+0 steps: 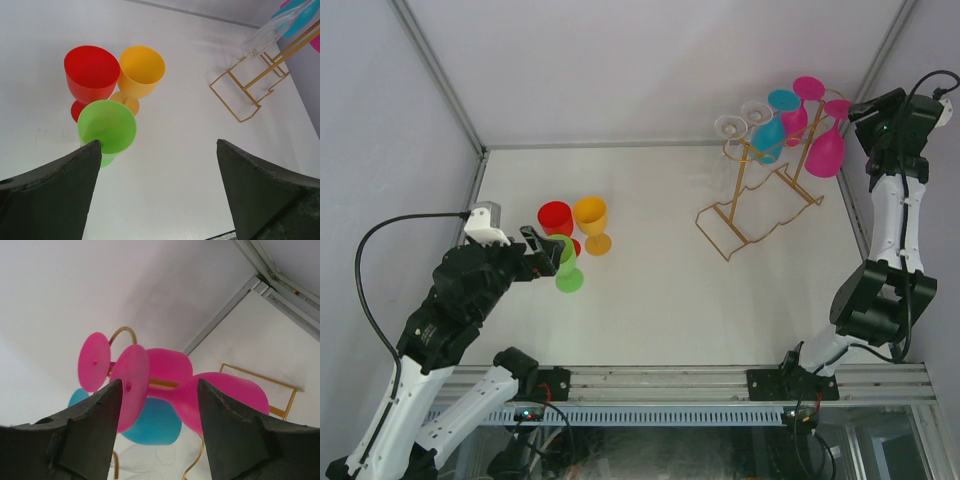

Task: Take the wine glass off the wine glass rack
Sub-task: Pick up the wine glass from the wine rack.

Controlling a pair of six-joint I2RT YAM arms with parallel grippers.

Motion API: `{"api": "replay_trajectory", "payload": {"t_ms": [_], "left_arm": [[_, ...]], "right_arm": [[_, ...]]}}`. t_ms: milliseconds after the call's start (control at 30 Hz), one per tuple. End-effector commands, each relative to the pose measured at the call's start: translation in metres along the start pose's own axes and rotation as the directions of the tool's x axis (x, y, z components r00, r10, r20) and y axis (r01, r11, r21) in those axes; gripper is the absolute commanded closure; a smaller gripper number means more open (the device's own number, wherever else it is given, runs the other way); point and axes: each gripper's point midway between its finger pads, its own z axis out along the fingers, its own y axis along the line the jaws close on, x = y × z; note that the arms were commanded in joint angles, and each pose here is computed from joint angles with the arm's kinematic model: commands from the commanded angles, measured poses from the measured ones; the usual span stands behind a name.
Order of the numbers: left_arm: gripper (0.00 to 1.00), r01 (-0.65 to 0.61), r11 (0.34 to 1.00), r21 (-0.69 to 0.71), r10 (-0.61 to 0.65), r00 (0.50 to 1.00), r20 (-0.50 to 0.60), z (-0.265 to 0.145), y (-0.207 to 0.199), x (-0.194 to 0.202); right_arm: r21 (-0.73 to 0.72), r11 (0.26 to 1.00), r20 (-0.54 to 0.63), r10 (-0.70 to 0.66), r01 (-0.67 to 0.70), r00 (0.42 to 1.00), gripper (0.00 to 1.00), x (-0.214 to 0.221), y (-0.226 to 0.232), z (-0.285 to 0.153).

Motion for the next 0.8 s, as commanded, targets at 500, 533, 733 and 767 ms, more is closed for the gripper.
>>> {"api": "replay_trajectory", "payload": {"t_ms": [500,533,733,767], "left_arm": [[0.00,-0.040,0.999,-0.006,0.040,0.999,-0.031,0.010,0.002,0.007],[0.00,-0.042,0.999,-0.005,0.041,0.999,-0.033,0.010,0.001,0.007],[0.00,-0.045,0.999,-0.003,0.045,0.999,-0.032,0.010,0.001,0.006],[0.00,-0.044,0.999,-0.003,0.044,0.999,-0.031,0.010,0.001,0.006]], "right_arm": [[-0.072,0.997,0.038,0.014,-0.012,0.999,0.56,-0.022,0.025,0.025],[-0.068,0.998,0.041,0.017,-0.015,0.999,0.58,-0.022,0.024,0.025],[-0.080,0.997,0.035,0.015,-0.013,0.999,0.72,-0.023,0.025,0.028],[-0.082,0.997,0.031,0.012,-0.009,0.999,0.73,-0.022,0.026,0.028]]}}
